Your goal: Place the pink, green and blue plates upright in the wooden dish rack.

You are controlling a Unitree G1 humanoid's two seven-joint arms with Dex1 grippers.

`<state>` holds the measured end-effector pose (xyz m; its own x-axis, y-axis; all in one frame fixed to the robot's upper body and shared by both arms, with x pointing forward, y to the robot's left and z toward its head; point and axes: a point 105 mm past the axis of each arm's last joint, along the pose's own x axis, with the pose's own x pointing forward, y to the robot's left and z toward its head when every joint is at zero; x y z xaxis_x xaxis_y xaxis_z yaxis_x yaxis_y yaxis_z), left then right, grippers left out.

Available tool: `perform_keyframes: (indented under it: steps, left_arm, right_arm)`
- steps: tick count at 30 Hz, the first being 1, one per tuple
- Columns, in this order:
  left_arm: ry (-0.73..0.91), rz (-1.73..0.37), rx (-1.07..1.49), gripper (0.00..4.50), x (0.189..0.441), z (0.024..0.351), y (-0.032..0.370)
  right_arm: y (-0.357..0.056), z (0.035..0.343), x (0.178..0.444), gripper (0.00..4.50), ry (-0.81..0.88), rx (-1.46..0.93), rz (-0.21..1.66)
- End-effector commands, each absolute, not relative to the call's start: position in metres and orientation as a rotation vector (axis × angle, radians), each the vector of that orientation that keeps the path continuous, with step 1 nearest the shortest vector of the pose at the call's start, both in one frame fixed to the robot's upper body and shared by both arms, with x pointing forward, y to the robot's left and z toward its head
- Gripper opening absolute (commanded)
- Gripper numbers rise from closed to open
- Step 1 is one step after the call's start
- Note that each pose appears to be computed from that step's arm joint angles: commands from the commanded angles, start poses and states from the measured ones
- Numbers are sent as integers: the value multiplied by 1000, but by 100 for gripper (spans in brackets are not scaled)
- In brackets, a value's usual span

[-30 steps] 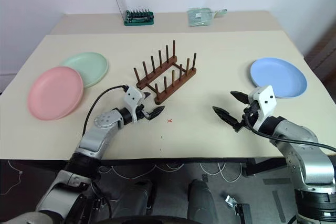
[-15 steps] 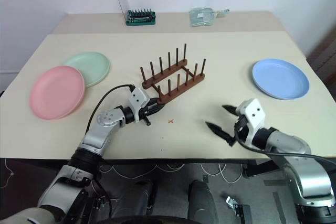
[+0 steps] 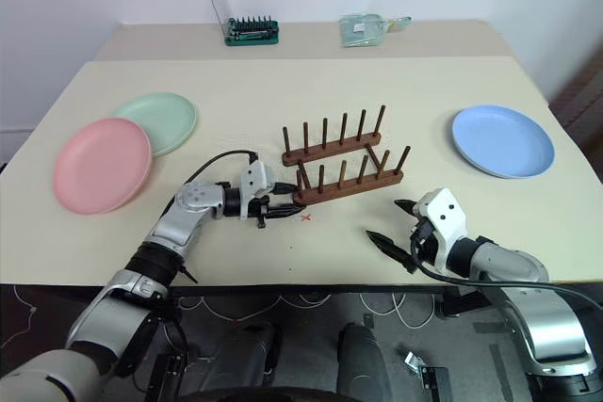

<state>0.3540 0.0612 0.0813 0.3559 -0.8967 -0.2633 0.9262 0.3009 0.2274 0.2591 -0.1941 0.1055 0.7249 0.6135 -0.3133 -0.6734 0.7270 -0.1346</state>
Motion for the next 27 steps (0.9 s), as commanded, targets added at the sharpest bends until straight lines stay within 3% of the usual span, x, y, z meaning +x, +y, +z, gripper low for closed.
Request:
perform_keyframes:
  steps: [1,3,5,8,11,13,19,27]
  left_arm:
    - [158,-1110,381,428,356,70,89]
    - [167,-1094,371,450,348,70,99]
    - [157,-1131,296,428,332,77,100]
    - [168,-1215,259,307,305,80,92]
    - [197,-1251,247,149,292,78,80]
    - [237,-1241,238,51,291,74,74]
    - [196,-1138,323,51,314,68,58]
    - [132,-886,325,51,351,72,78]
  right_arm:
    - [-190,113,264,450,214,-297,708]
    - [-193,110,267,393,228,-310,692]
    - [-195,106,270,307,244,-323,686]
    - [-196,104,276,157,258,-320,674]
    - [-199,103,283,2,264,-335,657]
    - [-201,100,289,0,270,-367,637]
    - [-197,85,321,0,293,-421,557]
    - [-178,89,348,0,226,-463,546]
